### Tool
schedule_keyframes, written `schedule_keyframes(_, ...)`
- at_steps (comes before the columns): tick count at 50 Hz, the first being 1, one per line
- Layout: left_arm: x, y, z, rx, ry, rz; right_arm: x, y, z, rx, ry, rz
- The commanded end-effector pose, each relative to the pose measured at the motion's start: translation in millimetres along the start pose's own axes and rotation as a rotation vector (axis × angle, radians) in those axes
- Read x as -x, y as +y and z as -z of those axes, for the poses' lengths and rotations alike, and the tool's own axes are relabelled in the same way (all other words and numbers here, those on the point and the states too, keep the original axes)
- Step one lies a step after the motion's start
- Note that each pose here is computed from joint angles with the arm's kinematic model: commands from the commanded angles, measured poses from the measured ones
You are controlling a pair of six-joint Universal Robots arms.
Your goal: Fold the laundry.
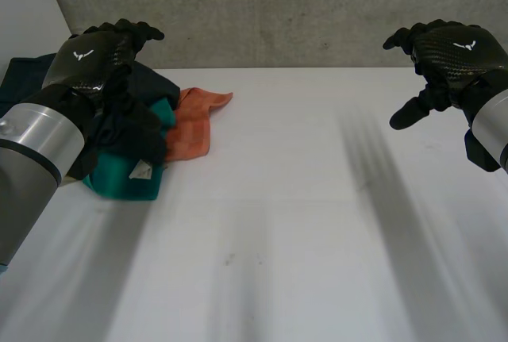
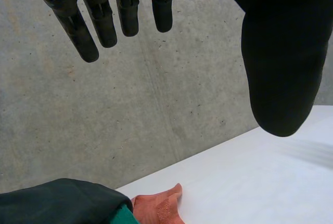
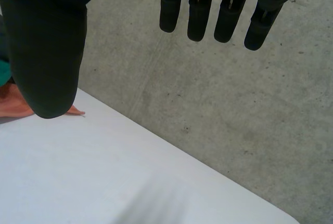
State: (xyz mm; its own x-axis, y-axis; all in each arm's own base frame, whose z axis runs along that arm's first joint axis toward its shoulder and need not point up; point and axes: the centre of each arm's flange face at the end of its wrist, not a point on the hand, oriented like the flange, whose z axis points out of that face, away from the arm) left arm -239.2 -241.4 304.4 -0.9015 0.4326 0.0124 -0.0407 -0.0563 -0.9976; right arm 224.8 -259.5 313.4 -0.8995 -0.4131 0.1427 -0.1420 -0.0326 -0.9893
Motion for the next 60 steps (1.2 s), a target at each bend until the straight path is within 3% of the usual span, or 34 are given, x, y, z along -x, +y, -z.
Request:
schedule_keyframes(1, 0, 2, 0, 0.006, 0.001, -0.001, 0, 2, -1, 0.008, 0.003, 0.000)
schedule_keyframes(26, 0, -2, -2, -0.009, 0.002, -0.005, 1, 6, -1, 0.019, -0.003, -0.002)
schedule_keyframes(37, 18, -5, -20, -0.030, -0.052, -0.082, -1, 3, -4, -0.016, 0.016, 0.012)
schedule_keyframes(53, 30, 6, -36, -0.006, -0.080, -0.089, -1, 5, -4, -0.021, 0.009, 0.020)
schedule_keyframes(57, 45, 15, -52, 0.012, -0.111, -0.121, 0, 6, -4, -0.016, 0.007, 0.019)
schedule_keyframes(60, 75, 32, -73, 0.049, -0.176, -0.195, 0, 11, -7, 0.001, 0.001, 0.018)
